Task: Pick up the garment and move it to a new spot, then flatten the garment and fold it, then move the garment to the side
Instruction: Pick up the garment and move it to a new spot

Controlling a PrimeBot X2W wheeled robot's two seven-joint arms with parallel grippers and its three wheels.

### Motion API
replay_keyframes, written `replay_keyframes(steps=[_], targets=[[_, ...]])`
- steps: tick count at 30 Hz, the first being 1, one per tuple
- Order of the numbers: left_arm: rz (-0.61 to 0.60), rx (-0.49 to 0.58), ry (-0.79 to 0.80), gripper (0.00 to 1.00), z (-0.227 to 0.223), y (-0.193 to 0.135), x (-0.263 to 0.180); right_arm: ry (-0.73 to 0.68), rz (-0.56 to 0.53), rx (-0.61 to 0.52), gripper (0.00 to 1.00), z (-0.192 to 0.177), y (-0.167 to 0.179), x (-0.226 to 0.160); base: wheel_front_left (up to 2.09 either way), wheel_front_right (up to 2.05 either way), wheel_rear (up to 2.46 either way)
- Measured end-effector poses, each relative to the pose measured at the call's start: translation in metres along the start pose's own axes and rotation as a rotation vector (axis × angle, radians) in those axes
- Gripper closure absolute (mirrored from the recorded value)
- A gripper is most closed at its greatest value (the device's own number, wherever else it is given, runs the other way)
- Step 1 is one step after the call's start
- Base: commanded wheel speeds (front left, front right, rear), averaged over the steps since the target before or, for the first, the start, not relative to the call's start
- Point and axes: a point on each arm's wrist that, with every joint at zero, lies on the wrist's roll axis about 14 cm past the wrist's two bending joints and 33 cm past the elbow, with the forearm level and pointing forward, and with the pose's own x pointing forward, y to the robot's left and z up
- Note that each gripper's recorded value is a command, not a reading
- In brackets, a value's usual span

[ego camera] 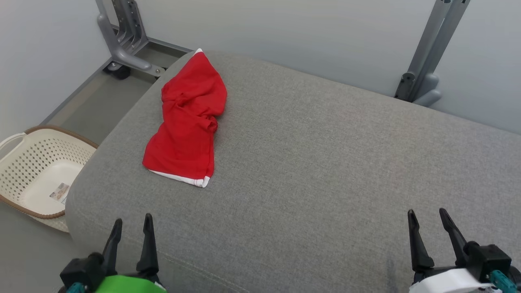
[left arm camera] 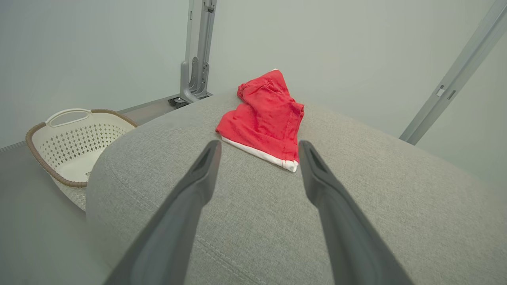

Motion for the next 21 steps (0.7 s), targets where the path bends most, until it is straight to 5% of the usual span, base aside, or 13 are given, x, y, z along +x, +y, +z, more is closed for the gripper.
replay_keyframes(steps=[10, 21], targets=[[-0.004, -0.007, 0.038, 0.00, 0.003, -0.007, 0.086, -0.078, 0.043, -0.083, 0.00, 0.010, -0.005, 0.056, 0.00, 0.00, 0.00], [0.108, -0.008, 0.355, 0.00, -0.087, 0.005, 0.171, 0.036, -0.055, -0.046, 0.00, -0.059, -0.061, 0.073, 0.00, 0.00, 0.00]])
